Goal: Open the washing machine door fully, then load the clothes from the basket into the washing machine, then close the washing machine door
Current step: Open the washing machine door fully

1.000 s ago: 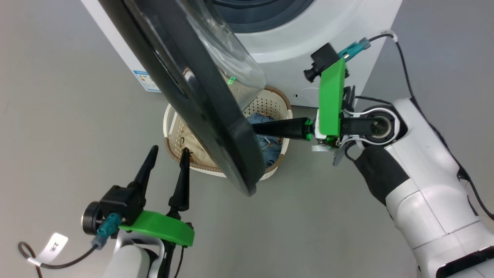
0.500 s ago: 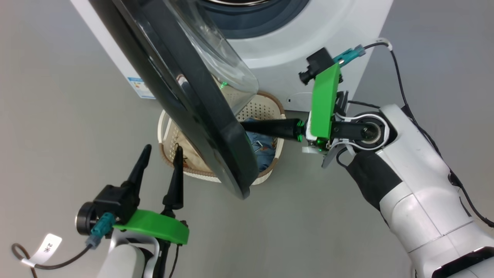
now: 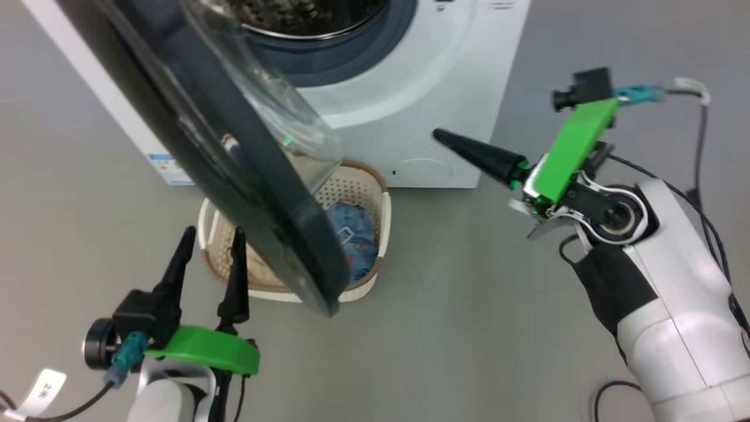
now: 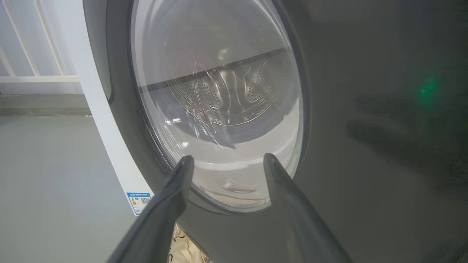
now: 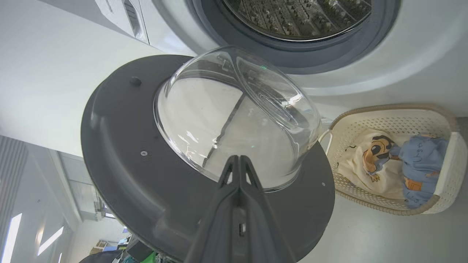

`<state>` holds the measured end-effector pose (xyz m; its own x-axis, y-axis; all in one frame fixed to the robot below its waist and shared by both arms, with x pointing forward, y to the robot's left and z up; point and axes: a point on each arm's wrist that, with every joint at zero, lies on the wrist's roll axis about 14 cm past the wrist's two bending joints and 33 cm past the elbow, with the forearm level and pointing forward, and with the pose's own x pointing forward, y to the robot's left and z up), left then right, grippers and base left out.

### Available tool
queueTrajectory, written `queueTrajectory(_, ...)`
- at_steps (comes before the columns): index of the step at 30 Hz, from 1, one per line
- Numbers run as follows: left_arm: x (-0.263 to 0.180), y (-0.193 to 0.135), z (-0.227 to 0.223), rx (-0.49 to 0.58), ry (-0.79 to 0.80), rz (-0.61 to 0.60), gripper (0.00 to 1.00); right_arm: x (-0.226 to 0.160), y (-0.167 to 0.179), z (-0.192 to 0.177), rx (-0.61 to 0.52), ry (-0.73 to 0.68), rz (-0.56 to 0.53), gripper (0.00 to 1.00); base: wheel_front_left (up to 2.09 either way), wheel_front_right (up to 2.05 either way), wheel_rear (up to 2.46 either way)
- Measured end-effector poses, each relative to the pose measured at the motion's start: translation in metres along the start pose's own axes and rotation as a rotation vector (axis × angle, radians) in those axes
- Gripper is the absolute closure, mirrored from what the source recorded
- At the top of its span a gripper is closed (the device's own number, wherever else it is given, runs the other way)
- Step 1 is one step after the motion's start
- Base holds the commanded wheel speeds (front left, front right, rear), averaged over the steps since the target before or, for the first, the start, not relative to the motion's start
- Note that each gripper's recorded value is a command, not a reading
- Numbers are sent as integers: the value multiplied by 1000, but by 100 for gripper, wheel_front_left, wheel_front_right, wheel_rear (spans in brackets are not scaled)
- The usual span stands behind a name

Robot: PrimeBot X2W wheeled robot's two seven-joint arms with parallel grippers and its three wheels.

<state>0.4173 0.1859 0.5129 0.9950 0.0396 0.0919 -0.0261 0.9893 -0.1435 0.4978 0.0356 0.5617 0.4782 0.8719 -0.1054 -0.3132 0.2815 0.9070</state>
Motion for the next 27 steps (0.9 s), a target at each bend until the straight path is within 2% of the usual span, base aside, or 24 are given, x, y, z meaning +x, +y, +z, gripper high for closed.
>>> queueTrajectory(1,0,-1,0,0,1,-3,0,-6,-3,8,-4,-52,-12,13,0,0,0)
queueTrajectory(2,-1,-1,-1,-3,3,-5,0,-13,-5,12,-18,-88,-26,0,0,0,0)
queueTrajectory(7,-2,-4,-2,0,2,-18,0,-49,-13,37,-127,-283,-98,0,0,0,0)
queueTrajectory(13,-1,-11,5,-8,-19,-36,0,-91,-6,56,-296,-504,-150,0,0,0,0)
queueTrajectory(17,-5,-14,4,-11,-14,-42,0,-117,-2,61,-455,-625,-197,0,0,0,0)
queueTrajectory(23,-7,-13,8,-12,-26,-39,0,-145,-4,53,-602,-749,-247,0,0,0,0)
queueTrajectory(27,-16,-13,8,-13,-23,-38,0,-163,-13,39,-710,-780,-301,0,0,0,0)
